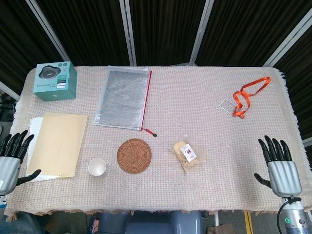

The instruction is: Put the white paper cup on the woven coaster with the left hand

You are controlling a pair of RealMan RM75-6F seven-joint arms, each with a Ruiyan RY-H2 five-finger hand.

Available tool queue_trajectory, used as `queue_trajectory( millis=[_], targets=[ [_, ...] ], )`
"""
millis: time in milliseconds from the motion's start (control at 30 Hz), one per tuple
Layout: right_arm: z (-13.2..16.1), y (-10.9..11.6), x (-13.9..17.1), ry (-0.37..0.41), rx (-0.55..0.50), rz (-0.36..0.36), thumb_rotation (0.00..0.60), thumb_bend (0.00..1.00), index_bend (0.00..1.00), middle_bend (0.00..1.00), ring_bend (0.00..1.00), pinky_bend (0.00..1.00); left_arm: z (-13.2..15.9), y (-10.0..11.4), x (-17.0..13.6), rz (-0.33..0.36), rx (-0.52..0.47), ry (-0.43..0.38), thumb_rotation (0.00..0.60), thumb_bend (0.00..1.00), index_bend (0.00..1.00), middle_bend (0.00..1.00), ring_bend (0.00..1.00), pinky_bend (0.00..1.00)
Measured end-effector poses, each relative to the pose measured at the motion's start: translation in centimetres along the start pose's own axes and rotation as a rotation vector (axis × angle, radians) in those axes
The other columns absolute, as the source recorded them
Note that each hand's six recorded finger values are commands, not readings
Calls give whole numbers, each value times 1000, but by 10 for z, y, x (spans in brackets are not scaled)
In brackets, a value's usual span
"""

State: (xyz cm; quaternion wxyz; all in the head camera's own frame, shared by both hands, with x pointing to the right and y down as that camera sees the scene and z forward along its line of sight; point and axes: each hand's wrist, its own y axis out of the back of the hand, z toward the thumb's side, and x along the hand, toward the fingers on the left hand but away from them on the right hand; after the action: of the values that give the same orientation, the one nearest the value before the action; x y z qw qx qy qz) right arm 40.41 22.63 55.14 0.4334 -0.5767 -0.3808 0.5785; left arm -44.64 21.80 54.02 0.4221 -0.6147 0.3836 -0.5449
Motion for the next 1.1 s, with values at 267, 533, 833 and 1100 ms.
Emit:
queue_trajectory(
  millis=[267, 533, 833, 1100],
  targets=[
    [-3, 2, 0, -6, -8, 0, 600, 0, 0, 0, 0, 0, 3, -7, 0, -19, 14, -7, 600, 0, 0, 0, 0, 0],
    [-3, 2, -4, -7, -20, 9, 600, 0, 0, 0, 0, 0, 34, -37, 5, -142, 46, -124, 600, 0, 0, 0, 0, 0],
    [-2, -5, -11, -12, -13, 38, 600, 0, 0, 0, 0, 0, 114, -94, 29, -286, 168, -386, 600, 11, 38, 0, 0, 111],
    [-11, -4, -11, -37, -9, 40, 600, 0, 0, 0, 0, 0, 164, -112, 46, -260, 237, -501, 600, 38, 99, 95, 53, 247]
  ],
)
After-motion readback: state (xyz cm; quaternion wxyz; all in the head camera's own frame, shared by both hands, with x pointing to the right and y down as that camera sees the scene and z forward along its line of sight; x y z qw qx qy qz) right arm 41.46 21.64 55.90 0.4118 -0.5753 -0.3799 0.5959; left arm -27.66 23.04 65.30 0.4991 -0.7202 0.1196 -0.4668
